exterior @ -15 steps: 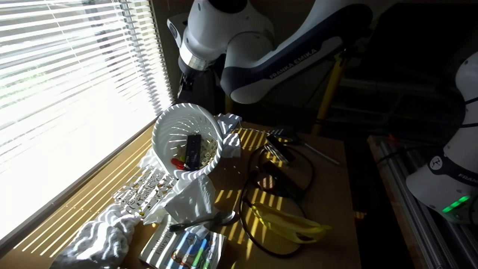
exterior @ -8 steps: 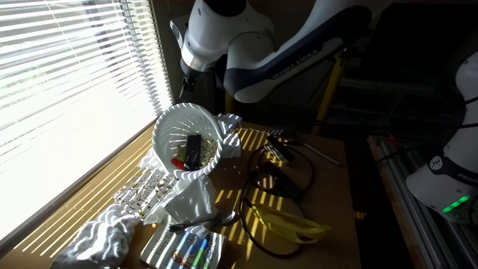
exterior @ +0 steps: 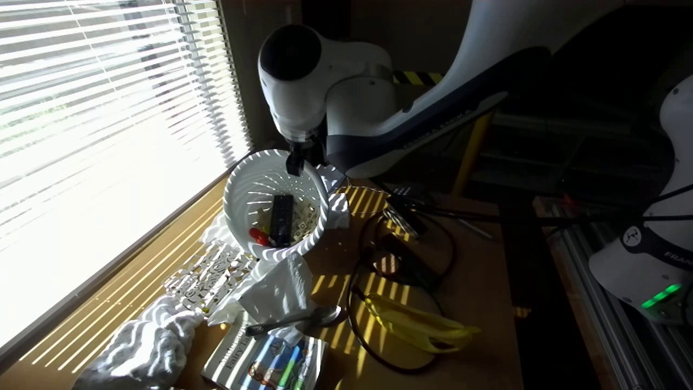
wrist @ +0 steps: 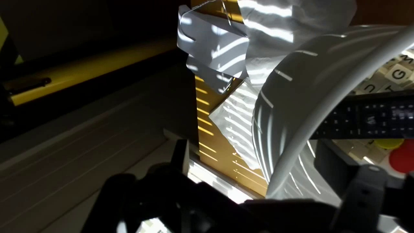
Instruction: Empty the contents in the white bowl
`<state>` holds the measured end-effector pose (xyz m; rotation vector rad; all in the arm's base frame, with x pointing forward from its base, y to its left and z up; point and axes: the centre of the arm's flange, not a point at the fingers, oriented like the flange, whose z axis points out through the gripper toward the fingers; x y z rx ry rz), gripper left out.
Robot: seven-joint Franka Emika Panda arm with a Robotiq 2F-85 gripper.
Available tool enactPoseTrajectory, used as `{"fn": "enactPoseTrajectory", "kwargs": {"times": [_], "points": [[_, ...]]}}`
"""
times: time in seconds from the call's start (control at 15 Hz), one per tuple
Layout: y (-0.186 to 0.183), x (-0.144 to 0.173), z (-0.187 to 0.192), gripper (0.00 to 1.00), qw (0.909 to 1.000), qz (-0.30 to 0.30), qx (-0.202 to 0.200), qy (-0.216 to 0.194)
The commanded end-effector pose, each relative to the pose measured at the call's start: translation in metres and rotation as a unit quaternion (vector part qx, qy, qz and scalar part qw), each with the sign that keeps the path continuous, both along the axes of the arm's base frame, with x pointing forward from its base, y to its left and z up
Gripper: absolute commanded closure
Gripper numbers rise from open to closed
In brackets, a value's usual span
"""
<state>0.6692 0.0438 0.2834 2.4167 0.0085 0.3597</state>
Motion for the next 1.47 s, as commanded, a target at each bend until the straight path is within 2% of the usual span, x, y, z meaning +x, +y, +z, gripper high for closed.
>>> {"fn": "enactPoseTrajectory", "kwargs": {"times": [0.0, 0.2, 0.4, 0.67, 1.0, 1.13, 1.4], "points": [[0.019, -0.003, -0.006, 0.0, 0.9991, -0.036, 0.016, 0.019], [0.028, 0.001, -0.026, 0.0, 0.9971, -0.067, 0.028, 0.021], [0.029, 0.014, -0.046, 0.0, 0.9933, -0.105, 0.047, -0.012], [0.023, 0.032, -0.067, 0.0, 0.9836, -0.155, 0.085, -0.039], [0.003, 0.062, -0.053, 0.0, 0.9755, -0.179, 0.105, -0.073], [-0.008, 0.072, -0.039, 0.0, 0.9752, -0.178, 0.101, -0.083], [-0.028, 0.081, -0.029, 0.0, 0.9818, -0.17, 0.047, -0.071]]}}
